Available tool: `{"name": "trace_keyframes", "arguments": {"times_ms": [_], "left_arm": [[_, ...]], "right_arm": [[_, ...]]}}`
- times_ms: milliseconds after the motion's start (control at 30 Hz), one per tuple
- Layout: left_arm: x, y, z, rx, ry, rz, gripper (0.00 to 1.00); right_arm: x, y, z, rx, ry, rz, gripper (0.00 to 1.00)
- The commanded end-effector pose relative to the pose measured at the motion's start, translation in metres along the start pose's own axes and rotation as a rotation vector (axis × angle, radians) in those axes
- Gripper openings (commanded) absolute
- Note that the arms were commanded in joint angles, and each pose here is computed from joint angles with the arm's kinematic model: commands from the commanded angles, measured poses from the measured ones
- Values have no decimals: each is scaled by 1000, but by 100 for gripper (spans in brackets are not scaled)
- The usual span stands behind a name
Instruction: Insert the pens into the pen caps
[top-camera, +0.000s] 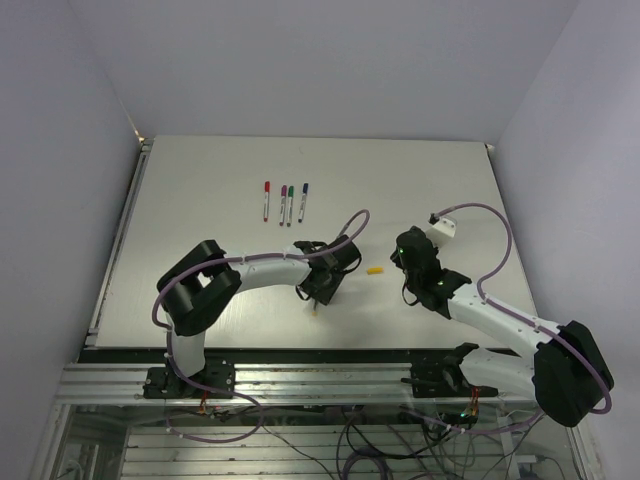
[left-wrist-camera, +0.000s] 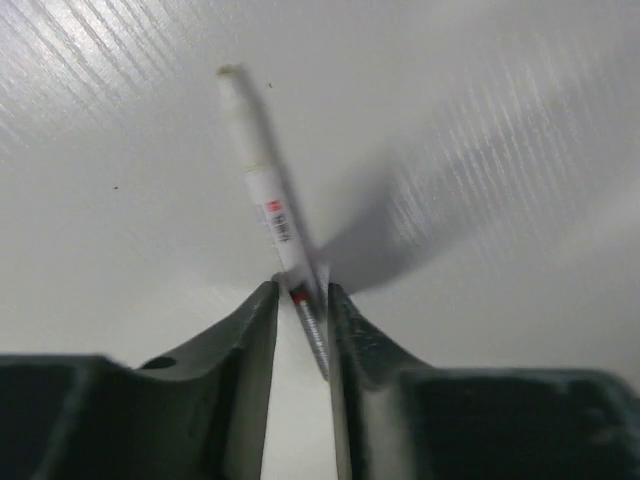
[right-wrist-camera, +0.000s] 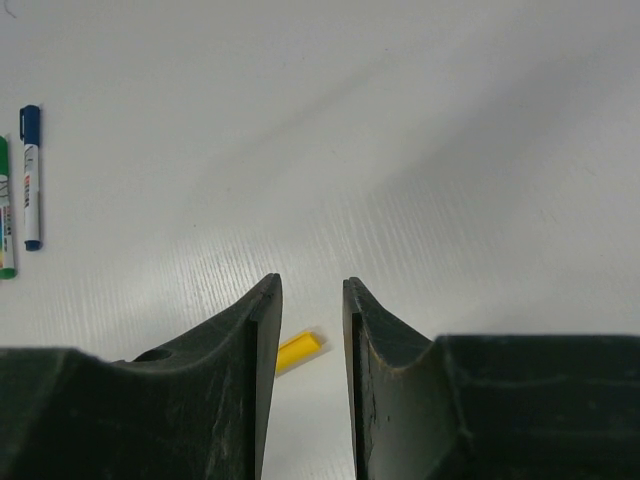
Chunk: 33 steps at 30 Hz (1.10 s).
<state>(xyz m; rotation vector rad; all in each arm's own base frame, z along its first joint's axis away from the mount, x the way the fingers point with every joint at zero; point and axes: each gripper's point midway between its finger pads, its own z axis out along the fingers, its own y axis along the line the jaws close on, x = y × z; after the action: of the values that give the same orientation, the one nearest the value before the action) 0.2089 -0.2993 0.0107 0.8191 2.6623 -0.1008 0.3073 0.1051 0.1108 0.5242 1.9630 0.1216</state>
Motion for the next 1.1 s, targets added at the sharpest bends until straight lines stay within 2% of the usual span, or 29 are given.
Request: {"name": "trace_keyframes", "arguments": {"times_ms": [0, 67, 100, 233, 467, 567, 800, 1067], "left_arm": [[59, 21, 11, -102, 207, 57, 28], [60, 21, 13, -103, 209, 54, 9], [60, 21, 14, -103, 211, 53, 7], [56, 19, 18, -96, 185, 50, 7], [24, 16, 9, -72, 67, 36, 7], [16, 18, 6, -70, 37, 23, 7], [16, 27, 6, -82, 29, 3, 7], [10, 45, -2, -109, -10, -55, 7]], "right_arm": [[0, 1, 2, -3, 1, 26, 31], [4, 1, 3, 1, 18, 18, 30], [6, 2, 3, 1, 27, 18, 30], [22, 6, 4, -22, 96, 15, 30], [60, 9, 4, -19, 261, 20, 32], [72, 11, 2, -15, 321, 35, 36], [78, 21, 4, -16, 367, 44, 58], [83, 26, 17, 53, 403, 20, 58]]}}
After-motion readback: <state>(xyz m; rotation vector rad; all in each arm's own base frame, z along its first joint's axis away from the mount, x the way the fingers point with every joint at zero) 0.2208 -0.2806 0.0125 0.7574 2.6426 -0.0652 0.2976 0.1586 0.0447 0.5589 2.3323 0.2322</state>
